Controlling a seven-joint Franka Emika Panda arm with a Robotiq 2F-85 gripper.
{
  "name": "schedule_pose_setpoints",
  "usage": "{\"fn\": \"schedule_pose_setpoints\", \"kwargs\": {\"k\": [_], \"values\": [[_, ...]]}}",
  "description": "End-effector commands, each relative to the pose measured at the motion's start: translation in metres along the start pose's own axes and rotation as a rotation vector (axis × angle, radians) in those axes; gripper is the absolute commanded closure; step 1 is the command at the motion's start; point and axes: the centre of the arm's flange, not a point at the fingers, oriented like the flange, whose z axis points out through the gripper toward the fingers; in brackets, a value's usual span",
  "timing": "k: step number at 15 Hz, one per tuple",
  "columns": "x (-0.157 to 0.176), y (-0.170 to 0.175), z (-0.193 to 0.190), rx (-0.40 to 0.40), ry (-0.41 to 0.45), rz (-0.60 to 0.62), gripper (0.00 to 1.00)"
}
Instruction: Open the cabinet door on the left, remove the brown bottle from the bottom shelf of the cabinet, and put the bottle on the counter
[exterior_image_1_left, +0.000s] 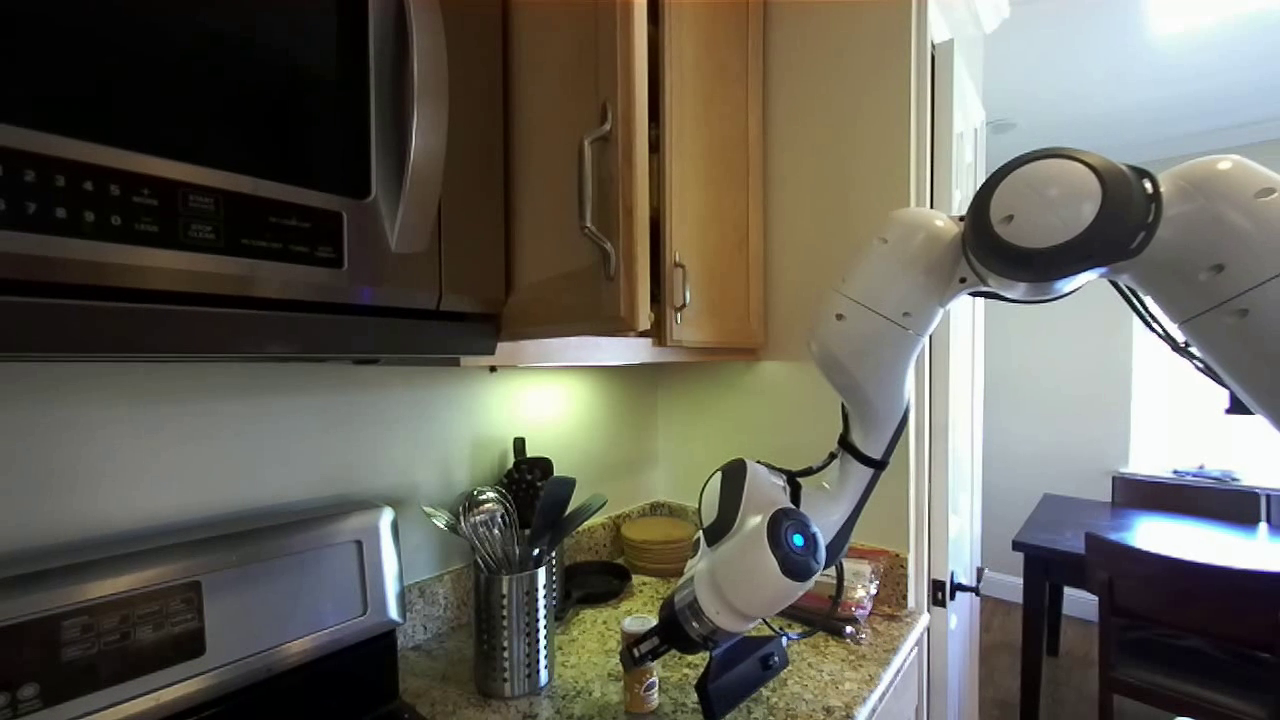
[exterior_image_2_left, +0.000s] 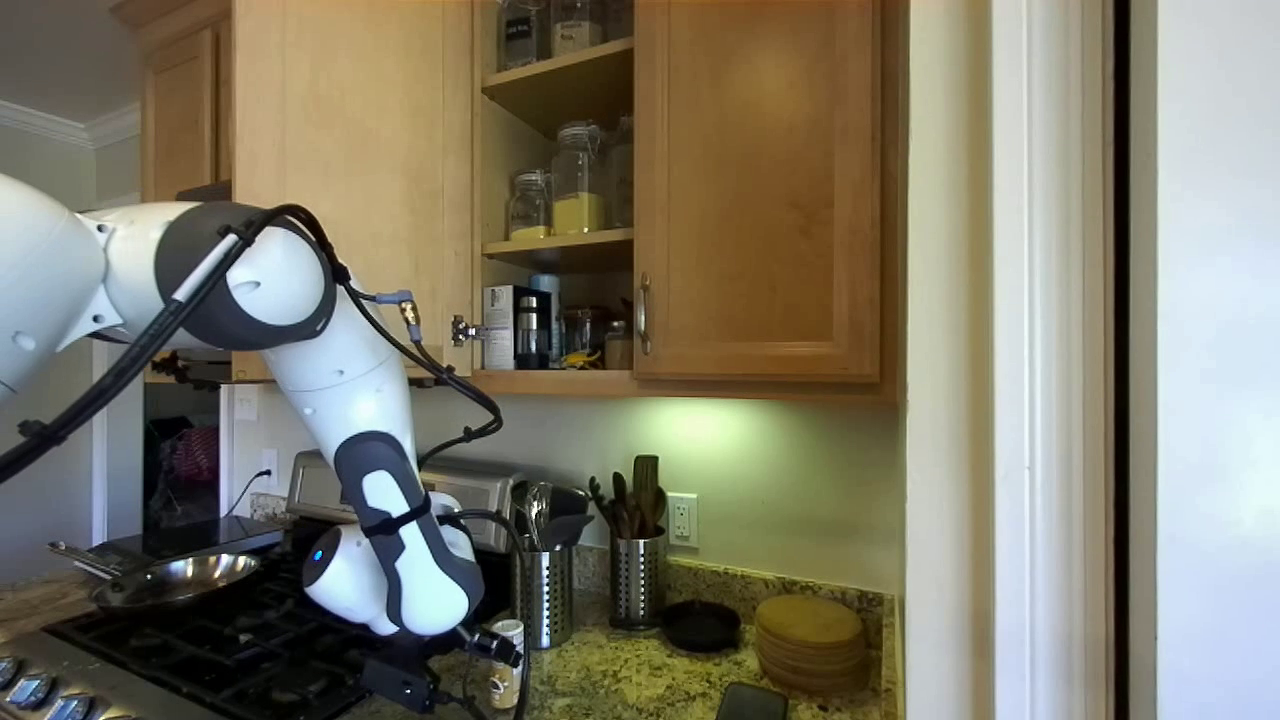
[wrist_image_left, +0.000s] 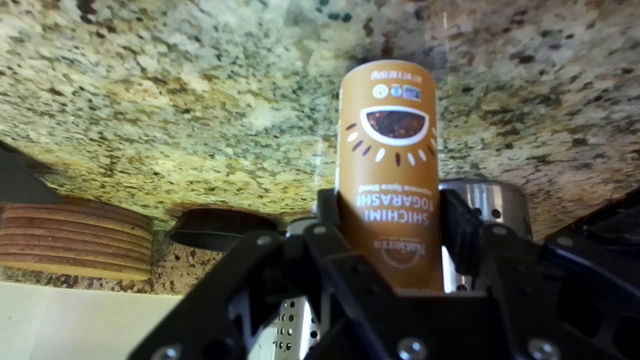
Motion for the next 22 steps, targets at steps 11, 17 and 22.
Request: {"fn": "schedule_pose_setpoints", "kwargs": {"k": [11,17,22], "values": [[0.049,0.026,-0.110,0.102,-0.084,-0.010,0.00],[0.080,0.046,-0.174,0.115,-0.123,-0.029,0.00],[0.063,0.054,-0.149,0.124,-0.107,-0.020,0.00]]}}
